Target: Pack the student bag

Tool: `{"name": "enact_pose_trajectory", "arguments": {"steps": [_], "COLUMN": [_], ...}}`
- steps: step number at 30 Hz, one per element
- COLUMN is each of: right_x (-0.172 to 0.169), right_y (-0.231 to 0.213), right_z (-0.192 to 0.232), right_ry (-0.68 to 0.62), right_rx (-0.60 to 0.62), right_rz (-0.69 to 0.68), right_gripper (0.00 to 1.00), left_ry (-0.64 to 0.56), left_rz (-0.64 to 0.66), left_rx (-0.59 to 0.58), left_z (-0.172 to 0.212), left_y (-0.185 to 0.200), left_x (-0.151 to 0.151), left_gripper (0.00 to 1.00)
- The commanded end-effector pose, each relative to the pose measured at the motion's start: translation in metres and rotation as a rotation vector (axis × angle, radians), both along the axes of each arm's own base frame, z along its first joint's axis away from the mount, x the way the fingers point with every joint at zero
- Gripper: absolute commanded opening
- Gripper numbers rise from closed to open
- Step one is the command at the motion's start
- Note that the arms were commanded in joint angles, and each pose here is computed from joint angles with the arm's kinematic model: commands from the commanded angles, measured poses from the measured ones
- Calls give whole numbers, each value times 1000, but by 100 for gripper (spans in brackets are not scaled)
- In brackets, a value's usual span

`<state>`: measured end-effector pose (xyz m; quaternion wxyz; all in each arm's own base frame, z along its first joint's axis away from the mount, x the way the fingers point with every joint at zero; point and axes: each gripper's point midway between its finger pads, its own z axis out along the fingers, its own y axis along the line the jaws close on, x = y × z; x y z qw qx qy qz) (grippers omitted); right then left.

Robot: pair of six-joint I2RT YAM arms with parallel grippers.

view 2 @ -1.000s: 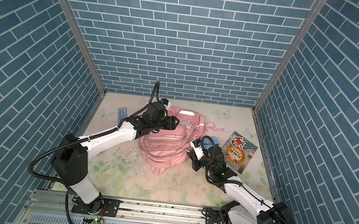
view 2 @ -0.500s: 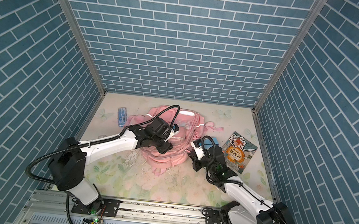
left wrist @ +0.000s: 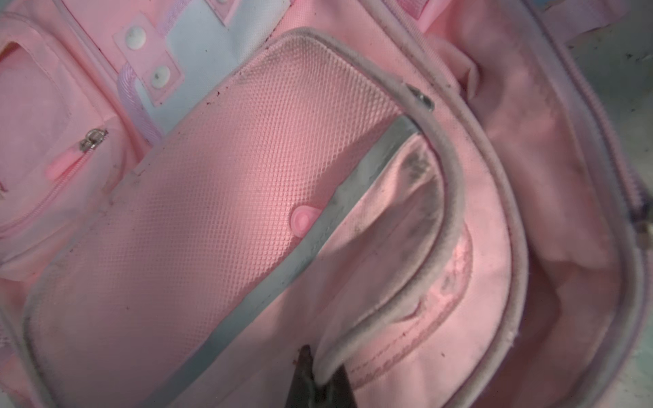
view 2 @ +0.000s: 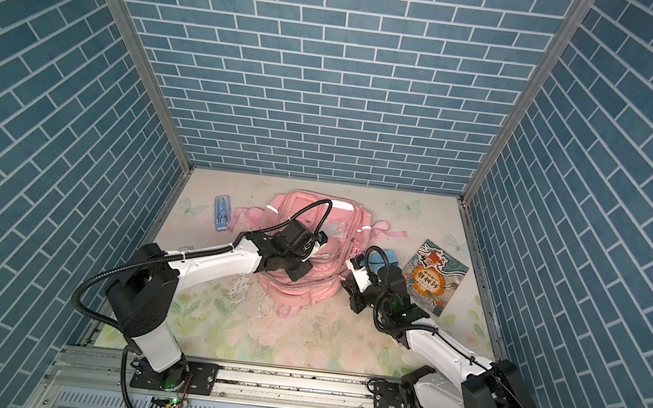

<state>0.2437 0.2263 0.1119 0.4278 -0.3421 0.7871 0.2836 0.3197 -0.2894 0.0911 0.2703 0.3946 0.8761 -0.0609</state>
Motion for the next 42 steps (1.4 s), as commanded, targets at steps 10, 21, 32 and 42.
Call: {"name": "enact_pose_trajectory", "arguments": {"steps": [10, 21, 32, 42], "right_x": [-2, -3, 52, 33], "right_y": [21, 24, -3, 6], "right_z": [51, 58, 87, 95], "right_ry": [-172, -274, -381, -370], "right_rx": [47, 31, -56, -39], "right_rz": [148, 132, -18, 125], "right_gripper": [0, 0, 0, 0], "left_ry": [127, 231, 361, 281], "left_rz": [359, 521, 493, 532], "left_rx": [-356, -537, -773, -952], "left_z": [65, 92, 133, 162], "left_y": [-20, -15, -59, -67], "left_x": [18, 15, -2, 41], "left_gripper": [0, 0, 0, 0]}}
